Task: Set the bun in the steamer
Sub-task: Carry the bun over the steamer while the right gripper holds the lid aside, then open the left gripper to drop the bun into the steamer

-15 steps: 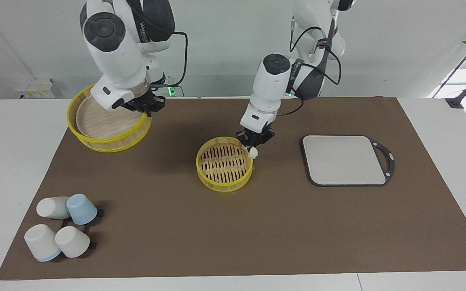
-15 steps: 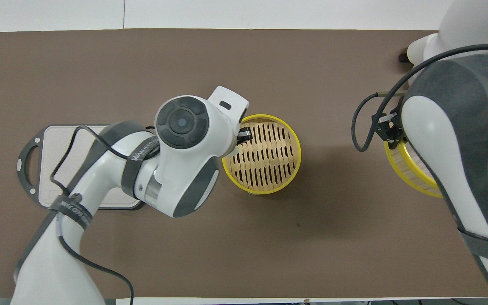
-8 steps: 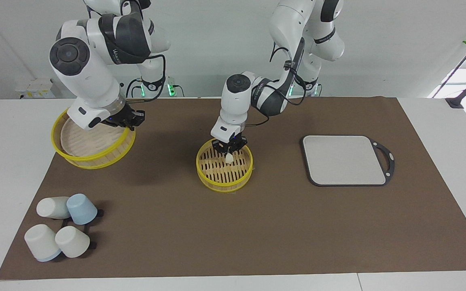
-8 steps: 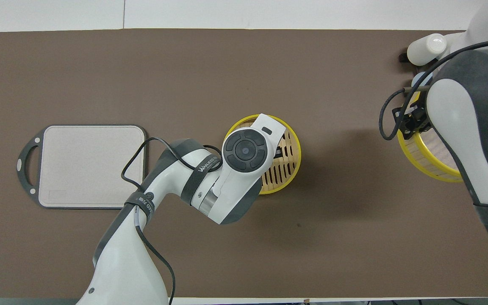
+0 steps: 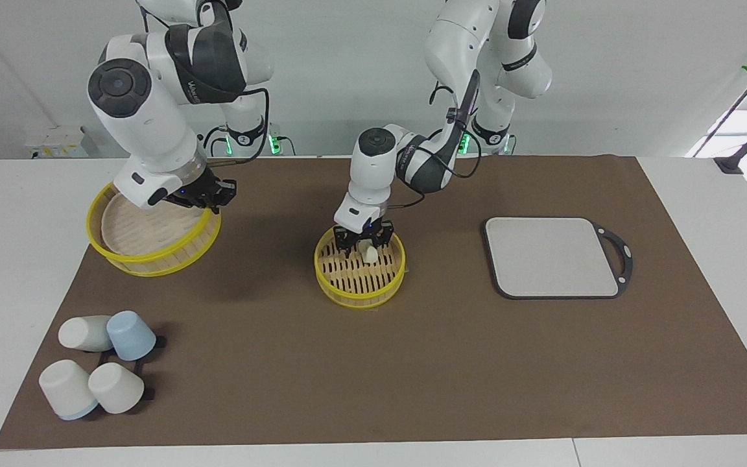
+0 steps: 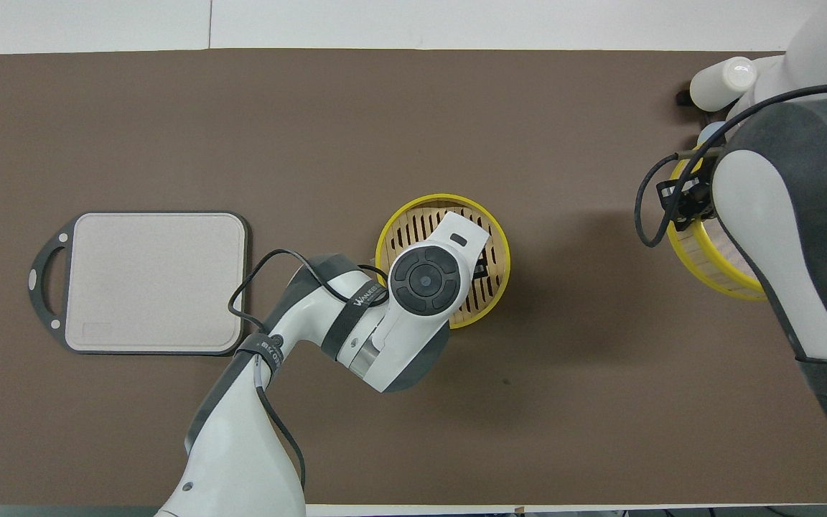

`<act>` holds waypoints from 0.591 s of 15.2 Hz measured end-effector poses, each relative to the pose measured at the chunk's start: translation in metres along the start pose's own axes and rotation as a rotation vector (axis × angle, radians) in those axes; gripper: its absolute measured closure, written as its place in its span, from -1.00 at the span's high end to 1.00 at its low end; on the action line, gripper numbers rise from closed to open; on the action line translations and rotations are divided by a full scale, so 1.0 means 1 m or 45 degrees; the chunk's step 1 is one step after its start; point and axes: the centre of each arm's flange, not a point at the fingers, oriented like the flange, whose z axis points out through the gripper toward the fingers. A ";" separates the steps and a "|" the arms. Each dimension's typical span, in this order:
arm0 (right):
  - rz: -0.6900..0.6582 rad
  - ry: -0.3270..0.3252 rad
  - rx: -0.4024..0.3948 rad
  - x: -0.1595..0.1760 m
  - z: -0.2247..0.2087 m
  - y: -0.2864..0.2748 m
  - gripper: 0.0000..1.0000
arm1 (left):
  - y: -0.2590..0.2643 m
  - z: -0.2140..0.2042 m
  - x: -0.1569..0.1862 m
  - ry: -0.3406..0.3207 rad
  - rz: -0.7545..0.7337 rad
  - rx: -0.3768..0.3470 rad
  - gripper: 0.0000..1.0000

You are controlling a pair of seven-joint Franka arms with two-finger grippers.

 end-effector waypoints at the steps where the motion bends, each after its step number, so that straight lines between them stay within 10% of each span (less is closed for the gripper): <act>1: -0.002 -0.004 0.000 0.000 0.002 -0.001 -0.82 | 0.000 0.000 0.000 0.000 -0.004 0.001 1.00; 9: 0.002 -0.025 0.000 -0.003 0.008 0.003 -0.82 | -0.017 -0.028 0.022 -0.005 -0.047 0.024 1.00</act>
